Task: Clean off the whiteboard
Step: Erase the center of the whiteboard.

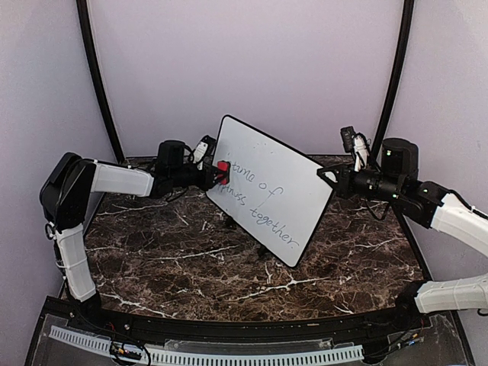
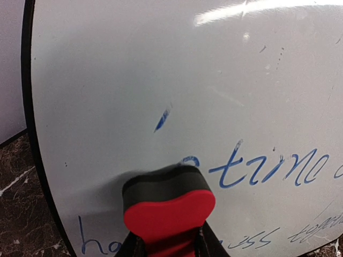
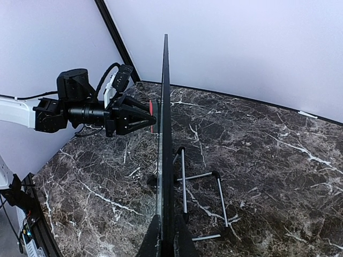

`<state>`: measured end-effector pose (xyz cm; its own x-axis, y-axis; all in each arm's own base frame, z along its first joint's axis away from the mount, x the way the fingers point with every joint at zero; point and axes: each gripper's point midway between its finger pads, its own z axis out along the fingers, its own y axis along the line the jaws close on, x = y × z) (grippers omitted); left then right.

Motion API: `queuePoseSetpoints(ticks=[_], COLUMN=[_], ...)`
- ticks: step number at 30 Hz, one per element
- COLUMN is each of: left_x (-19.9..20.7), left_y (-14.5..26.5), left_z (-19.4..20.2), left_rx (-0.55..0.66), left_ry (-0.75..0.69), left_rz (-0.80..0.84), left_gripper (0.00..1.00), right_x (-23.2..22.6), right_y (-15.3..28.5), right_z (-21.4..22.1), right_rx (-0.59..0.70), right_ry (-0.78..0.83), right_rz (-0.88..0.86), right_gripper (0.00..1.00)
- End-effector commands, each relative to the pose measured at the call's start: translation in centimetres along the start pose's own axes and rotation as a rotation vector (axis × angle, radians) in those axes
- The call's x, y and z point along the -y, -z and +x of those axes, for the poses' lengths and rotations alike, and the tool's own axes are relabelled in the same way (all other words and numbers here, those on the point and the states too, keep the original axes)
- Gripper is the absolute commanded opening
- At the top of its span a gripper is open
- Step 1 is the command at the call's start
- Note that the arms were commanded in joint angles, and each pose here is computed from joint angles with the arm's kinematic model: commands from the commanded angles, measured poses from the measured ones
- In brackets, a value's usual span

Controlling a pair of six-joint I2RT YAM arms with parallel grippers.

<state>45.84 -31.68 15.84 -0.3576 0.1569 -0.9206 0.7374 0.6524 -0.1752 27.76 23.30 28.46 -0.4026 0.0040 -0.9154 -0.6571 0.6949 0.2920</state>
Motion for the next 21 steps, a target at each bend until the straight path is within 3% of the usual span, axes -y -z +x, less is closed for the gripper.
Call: queuePoseSetpoints(ticks=[1,10,21], left_x=[-1.2,-6.3,-2.6], left_y=[1.7,3.3,2.3], left_z=[-4.0,-4.5,-6.2], left_rx=[0.127,0.151,0.16], left_ry=[-0.037,-0.024,-0.065], left_rz=[-0.097,-0.214,-0.085], left_gripper=[0.22,0.22,0.22], right_x=[-1.6,-1.7,-1.6], right_y=[-0.5,-0.5,-0.5], right_z=[2.5,2.6,2.6], right_rx=[-0.086,-0.089,-0.09], right_ry=[0.091,0.092,0.091], right_rz=[-0.099,-0.101,-0.101], right_gripper=[0.0,0.0,0.0])
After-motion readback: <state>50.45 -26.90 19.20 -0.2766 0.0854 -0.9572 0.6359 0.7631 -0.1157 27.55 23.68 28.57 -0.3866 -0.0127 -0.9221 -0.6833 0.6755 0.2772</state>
